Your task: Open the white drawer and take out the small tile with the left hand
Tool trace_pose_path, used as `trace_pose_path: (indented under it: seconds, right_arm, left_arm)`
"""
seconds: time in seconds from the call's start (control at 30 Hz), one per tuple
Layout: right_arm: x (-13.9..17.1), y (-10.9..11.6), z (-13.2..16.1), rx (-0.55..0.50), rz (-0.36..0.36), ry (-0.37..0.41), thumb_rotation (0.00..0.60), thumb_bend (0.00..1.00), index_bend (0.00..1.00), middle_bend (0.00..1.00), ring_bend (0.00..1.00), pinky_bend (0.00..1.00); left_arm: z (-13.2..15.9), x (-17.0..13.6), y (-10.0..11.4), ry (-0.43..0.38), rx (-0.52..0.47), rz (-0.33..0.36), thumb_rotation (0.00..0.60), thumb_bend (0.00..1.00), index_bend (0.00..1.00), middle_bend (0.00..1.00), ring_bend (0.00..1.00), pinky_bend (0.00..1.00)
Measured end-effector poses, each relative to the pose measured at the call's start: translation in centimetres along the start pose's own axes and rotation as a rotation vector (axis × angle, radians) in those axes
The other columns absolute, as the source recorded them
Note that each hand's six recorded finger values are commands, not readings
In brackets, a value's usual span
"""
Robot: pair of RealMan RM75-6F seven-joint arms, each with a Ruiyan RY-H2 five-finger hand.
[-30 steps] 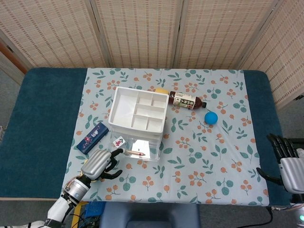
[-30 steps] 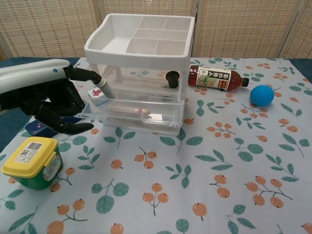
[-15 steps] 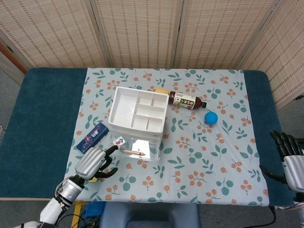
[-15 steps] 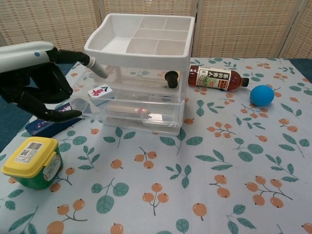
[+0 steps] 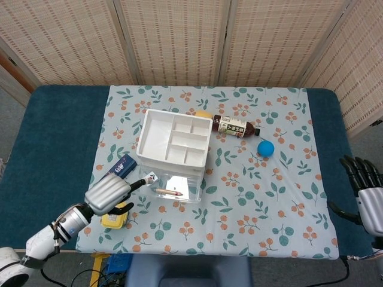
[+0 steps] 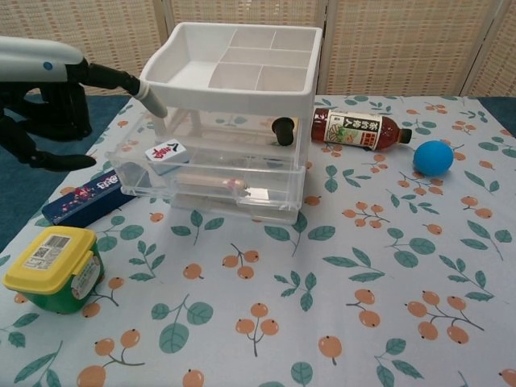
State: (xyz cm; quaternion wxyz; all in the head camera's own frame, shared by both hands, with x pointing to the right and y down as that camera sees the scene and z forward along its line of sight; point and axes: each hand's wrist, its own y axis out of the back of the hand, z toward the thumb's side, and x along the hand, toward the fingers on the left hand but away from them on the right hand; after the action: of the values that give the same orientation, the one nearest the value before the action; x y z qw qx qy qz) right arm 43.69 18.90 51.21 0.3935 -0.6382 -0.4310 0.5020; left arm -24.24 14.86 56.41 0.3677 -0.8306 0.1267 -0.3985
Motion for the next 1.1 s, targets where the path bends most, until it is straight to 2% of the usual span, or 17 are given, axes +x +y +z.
trace_pose_path:
  seconds: [0.1,0.17,0.27,0.33,0.47,0.63,0.8,1.1]
  right_arm:
    - [-0.1,-0.1,0.0,-0.002,0.004,0.000,0.600,0.20,0.00,0.04,0.00,0.00]
    - [-0.2,-0.1,0.0,-0.004,0.004,0.000,0.600,0.20,0.00,0.04,0.00,0.00]
    - [-0.2,-0.2,0.0,-0.006,0.007,0.000,0.600,0.20,0.00,0.04,0.00,0.00]
    - [-0.1,-0.4,0.1,-0.009,0.010,0.000,0.600,0.20,0.00,0.04,0.00,0.00]
    - [-0.1,-0.4,0.1,-0.010,0.011,0.000,0.600,0.20,0.00,0.04,0.00,0.00]
    - [0.1,-0.4,0.0,-0.011,0.011,-0.004,0.600,0.20,0.00,0.04,0.00,0.00]
    - [0.2,-0.5,0.0,-0.011,0.014,-0.006,0.600,0.20,0.00,0.04,0.00,0.00]
    - [0.2,-0.6,-0.2,-0.012,0.018,-0.011,0.600,0.20,0.00,0.04,0.00,0.00]
  left_arm:
    - [-0.1,0.3,0.3,-0.018,0.054,-0.069,0.580,0.42,0.11,0.96,1.00,1.00]
    - [-0.2,0.5,0.5,-0.024,0.077,-0.108,0.479,0.44,0.09,0.96,1.00,1.00]
    - [-0.1,0.8,0.6,-0.030,0.072,-0.152,0.287,0.46,0.08,0.97,1.00,1.00]
    - [0.1,1.0,0.7,-0.036,0.065,-0.173,0.224,0.47,0.08,0.97,1.00,1.00]
    - [0.5,1.3,0.8,-0.054,0.085,-0.192,0.142,0.47,0.08,0.97,1.00,1.00]
    - [1.0,1.8,1.0,-0.070,0.115,-0.198,0.086,0.47,0.08,0.97,1.00,1.00]
    - [1.4,2.4,1.2,-0.079,0.130,-0.199,0.081,0.47,0.08,0.97,1.00,1.00]
    - [1.9,3.2,0.3,-0.089,0.178,-0.244,0.074,0.47,0.08,0.97,1.00,1.00]
